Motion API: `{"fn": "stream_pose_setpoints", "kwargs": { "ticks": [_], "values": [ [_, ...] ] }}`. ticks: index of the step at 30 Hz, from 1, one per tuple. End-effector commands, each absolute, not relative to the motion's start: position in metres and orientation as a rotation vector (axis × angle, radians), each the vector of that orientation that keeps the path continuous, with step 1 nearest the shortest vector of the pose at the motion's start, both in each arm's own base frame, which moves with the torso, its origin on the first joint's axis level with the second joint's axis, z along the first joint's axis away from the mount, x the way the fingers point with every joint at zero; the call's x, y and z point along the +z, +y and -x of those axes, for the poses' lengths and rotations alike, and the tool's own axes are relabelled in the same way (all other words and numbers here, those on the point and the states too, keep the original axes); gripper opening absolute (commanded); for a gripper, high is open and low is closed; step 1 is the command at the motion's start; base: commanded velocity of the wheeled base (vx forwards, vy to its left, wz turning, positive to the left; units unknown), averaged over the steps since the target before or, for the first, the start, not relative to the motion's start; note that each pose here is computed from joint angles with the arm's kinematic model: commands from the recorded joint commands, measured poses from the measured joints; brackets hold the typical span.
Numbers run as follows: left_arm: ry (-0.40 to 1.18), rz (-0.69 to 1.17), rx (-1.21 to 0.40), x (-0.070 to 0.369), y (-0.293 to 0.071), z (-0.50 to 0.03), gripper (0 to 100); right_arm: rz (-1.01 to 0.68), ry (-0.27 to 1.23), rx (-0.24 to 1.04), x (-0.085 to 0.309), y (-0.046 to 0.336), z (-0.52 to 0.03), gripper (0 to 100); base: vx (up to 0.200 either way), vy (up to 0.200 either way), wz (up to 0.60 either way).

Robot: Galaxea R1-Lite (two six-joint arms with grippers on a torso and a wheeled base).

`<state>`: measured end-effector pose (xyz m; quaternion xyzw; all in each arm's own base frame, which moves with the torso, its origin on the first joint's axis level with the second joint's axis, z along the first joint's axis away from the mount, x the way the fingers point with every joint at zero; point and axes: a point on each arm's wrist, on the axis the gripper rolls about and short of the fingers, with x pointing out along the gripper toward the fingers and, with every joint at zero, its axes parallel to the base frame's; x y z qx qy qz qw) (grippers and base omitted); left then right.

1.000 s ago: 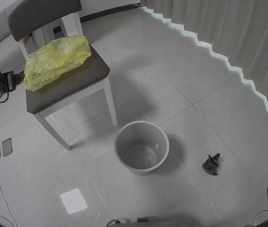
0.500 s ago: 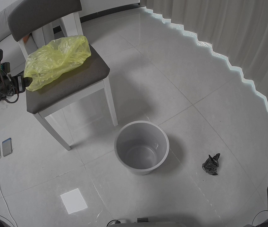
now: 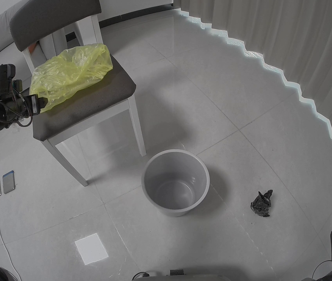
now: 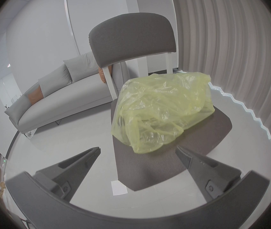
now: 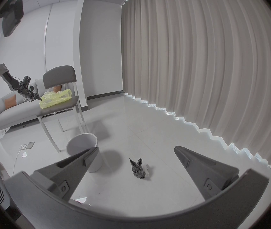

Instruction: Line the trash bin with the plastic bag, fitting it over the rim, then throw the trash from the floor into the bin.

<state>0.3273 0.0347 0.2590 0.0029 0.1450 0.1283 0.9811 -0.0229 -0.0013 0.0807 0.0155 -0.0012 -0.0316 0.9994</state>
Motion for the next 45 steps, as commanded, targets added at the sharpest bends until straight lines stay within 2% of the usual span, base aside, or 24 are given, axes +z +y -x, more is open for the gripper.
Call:
{"fn": "stream_pose_setpoints", "kwargs": {
  "ticks": [1, 8, 18, 26, 37, 38, 45],
  "values": [
    [0.265, -0.003, 0.260, 0.264, 0.036, -0.346, 100, -0.034, 0.002, -0.063, 0.076, -0.001, 0.023, 100, 0.000, 0.000, 0.00],
    [0.244, -0.008, 0.264, 0.271, 0.038, -0.358, 100, -0.034, 0.002, -0.063, 0.076, -0.001, 0.023, 100, 0.000, 0.000, 0.00],
    [0.302, -0.007, 0.269, 0.259, 0.040, -0.363, 100, -0.034, 0.002, -0.066, 0.076, -0.001, 0.023, 100, 0.000, 0.000, 0.00],
    [0.299, 0.003, 0.319, 0.256, 0.062, -0.385, 100, -0.035, 0.002, -0.068, 0.076, -0.001, 0.023, 100, 0.000, 0.000, 0.00],
    [0.302, 0.005, 0.324, 0.247, 0.067, -0.405, 100, -0.032, 0.002, -0.066, 0.076, -0.001, 0.023, 100, 0.000, 0.000, 0.00],
    [0.301, 0.005, 0.324, 0.247, 0.067, -0.406, 0, -0.029, 0.002, -0.068, 0.076, -0.001, 0.023, 100, 0.000, 0.000, 0.00],
    [0.311, 0.009, 0.329, 0.242, 0.072, -0.409, 0, 0.008, 0.005, -0.058, 0.076, -0.001, 0.023, 100, 0.000, 0.000, 0.00]
  ]
}}
